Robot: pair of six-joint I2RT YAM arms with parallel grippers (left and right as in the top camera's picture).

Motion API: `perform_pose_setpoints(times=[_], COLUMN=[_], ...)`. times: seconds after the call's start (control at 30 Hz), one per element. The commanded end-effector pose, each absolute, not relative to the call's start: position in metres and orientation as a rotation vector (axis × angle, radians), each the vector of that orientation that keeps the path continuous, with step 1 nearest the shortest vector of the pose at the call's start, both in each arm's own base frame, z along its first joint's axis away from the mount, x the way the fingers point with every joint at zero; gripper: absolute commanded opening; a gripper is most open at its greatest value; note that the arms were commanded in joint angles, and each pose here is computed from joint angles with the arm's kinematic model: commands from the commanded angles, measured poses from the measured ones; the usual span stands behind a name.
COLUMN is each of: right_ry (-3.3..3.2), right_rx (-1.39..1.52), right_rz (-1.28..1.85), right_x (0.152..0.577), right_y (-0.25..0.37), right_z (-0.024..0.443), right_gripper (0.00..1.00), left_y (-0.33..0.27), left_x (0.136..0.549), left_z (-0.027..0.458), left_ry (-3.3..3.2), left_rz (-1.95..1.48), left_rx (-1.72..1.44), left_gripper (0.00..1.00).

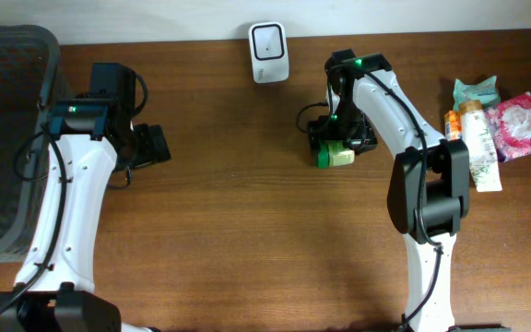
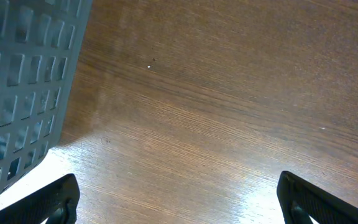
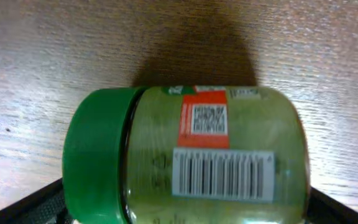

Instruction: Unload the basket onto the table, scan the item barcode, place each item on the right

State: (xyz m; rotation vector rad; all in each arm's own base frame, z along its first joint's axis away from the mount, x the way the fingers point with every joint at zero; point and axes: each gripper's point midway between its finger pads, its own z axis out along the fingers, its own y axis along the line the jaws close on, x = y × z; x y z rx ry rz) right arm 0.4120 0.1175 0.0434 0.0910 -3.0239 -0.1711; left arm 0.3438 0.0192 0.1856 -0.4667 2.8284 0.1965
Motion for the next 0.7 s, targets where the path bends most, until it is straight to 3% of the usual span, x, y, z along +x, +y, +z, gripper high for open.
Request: perform_pose_setpoints(times=[0.0,0.13,0.5,0.67], right_ry=[-3.013,-3.015,-3.006,-3.025], right_rx=[0.105,0.132,0.128,0.118], right_rz=[-0.202,-0.210,-0.291,-0.547], right_x=[0.409,0.408,0.408,0.424], right_y=[0.126,0.135,0.144,0.165], right_z=[0.042,0.042,0.045,0.079], right_gripper=[0.90,0.80,0.77,0.77], left_y=[0.023,0.023,0.023,0.023], left_x=[0.342,0.342,0.342,0.342], left_z=[0.190,0.190,0.190,0.190], left_ry=[2.810,2.810,2.810,2.810], left_rz=[0.208,0.208,0.208,0.208], left_rx=[-0.481,-0.481,-0.481,-0.481], left_gripper=[0.99,0.99,0.99,0.99])
